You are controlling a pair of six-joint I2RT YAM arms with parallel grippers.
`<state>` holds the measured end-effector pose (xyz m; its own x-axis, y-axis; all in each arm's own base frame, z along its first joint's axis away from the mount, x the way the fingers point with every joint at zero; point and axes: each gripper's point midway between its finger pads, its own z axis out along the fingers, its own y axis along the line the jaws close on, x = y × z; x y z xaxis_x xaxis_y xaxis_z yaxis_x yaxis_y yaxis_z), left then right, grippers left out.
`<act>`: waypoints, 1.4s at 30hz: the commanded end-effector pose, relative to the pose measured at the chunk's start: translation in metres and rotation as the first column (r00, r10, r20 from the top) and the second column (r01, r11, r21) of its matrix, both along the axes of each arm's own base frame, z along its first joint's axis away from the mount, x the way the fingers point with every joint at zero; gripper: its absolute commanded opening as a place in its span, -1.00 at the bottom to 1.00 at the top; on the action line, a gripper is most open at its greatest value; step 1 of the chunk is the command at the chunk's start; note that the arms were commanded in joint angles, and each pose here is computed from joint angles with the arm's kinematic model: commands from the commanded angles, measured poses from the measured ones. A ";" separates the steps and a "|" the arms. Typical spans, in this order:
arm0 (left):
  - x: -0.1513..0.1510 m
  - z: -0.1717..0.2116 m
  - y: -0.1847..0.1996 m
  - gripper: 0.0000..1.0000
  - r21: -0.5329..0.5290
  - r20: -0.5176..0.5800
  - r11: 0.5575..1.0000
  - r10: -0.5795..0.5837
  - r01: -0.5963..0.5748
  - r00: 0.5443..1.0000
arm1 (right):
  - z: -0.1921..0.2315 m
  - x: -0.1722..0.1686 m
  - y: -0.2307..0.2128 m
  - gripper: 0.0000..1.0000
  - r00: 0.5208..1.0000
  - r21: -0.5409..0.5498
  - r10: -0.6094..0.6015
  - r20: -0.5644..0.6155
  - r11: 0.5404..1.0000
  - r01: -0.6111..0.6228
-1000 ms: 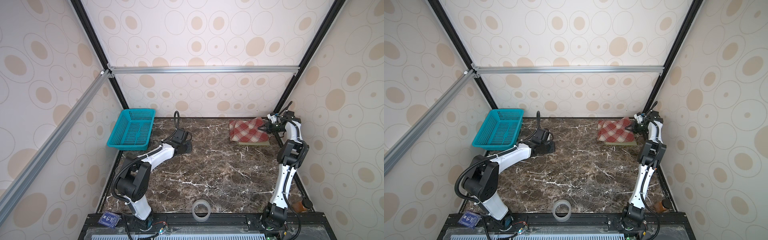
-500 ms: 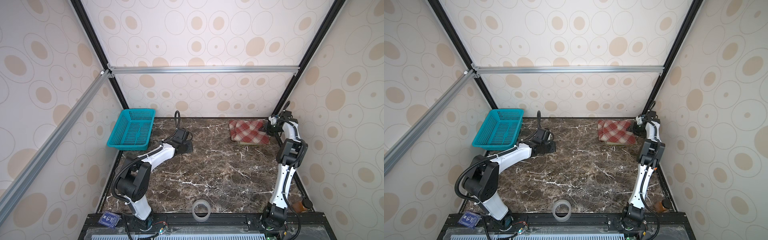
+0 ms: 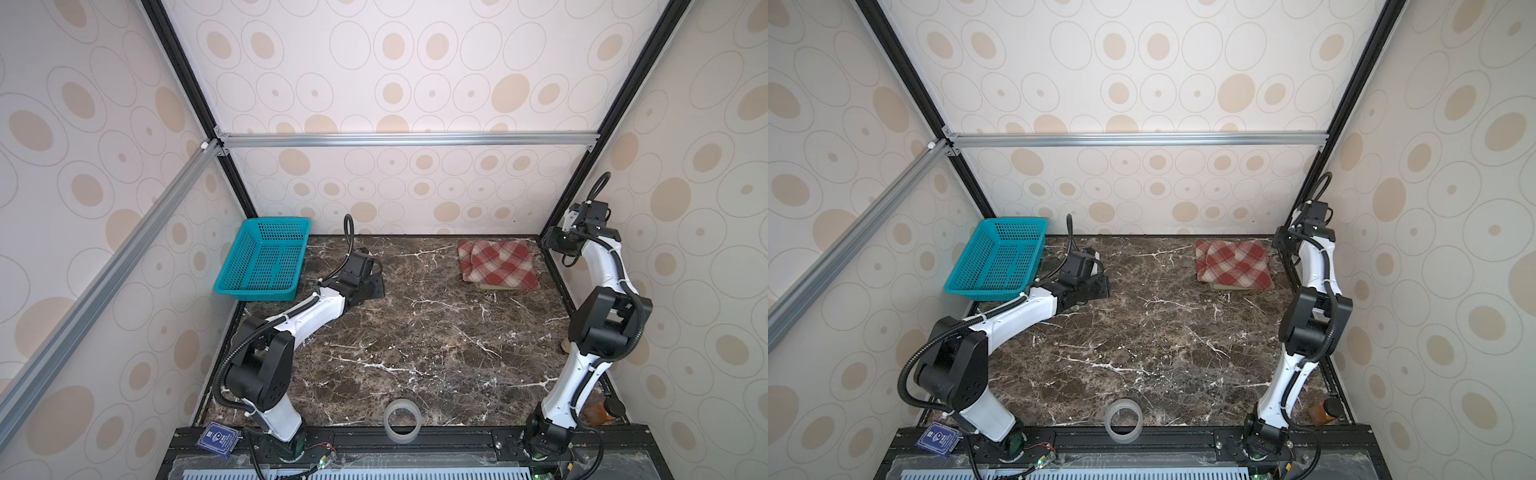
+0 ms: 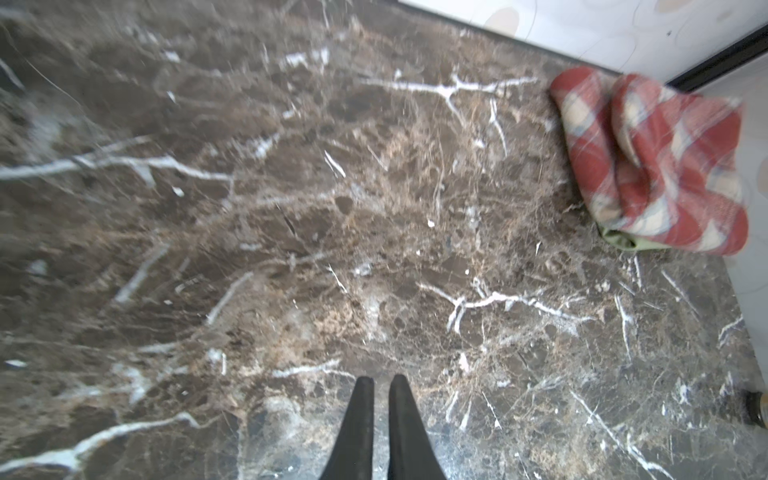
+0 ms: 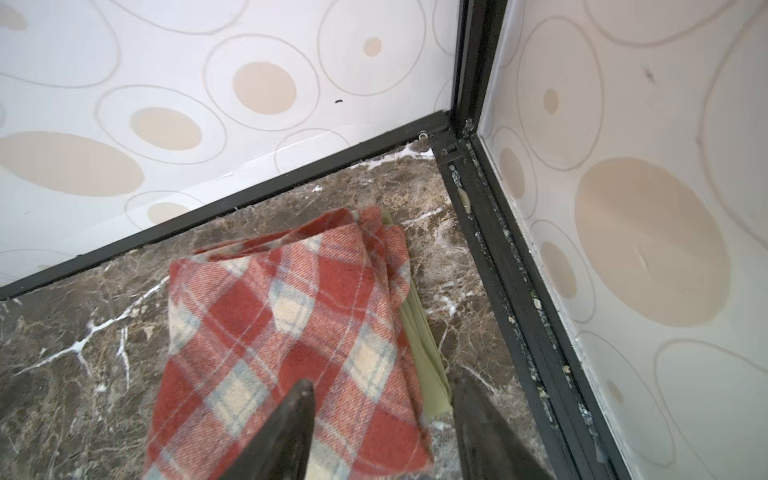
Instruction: Fold and stack the skirts
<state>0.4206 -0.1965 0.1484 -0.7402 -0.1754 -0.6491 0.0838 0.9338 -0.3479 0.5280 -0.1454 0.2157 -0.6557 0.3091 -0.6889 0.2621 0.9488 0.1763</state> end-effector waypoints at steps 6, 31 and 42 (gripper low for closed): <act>0.024 0.051 0.073 -0.18 -0.019 0.197 0.988 0.155 -0.155 0.968 | 0.019 -0.059 0.093 0.12 0.995 -0.078 0.086 0.060 0.994 -0.081; -0.027 0.048 0.216 0.98 0.118 0.588 0.859 0.344 -0.498 0.732 | -0.075 -0.177 0.148 0.99 0.988 -0.204 0.060 0.140 0.979 -0.030; -0.036 0.023 0.224 0.98 0.187 0.626 0.847 0.288 -0.498 0.725 | -0.084 -0.172 0.139 0.99 0.976 -0.282 0.069 0.206 0.959 -0.009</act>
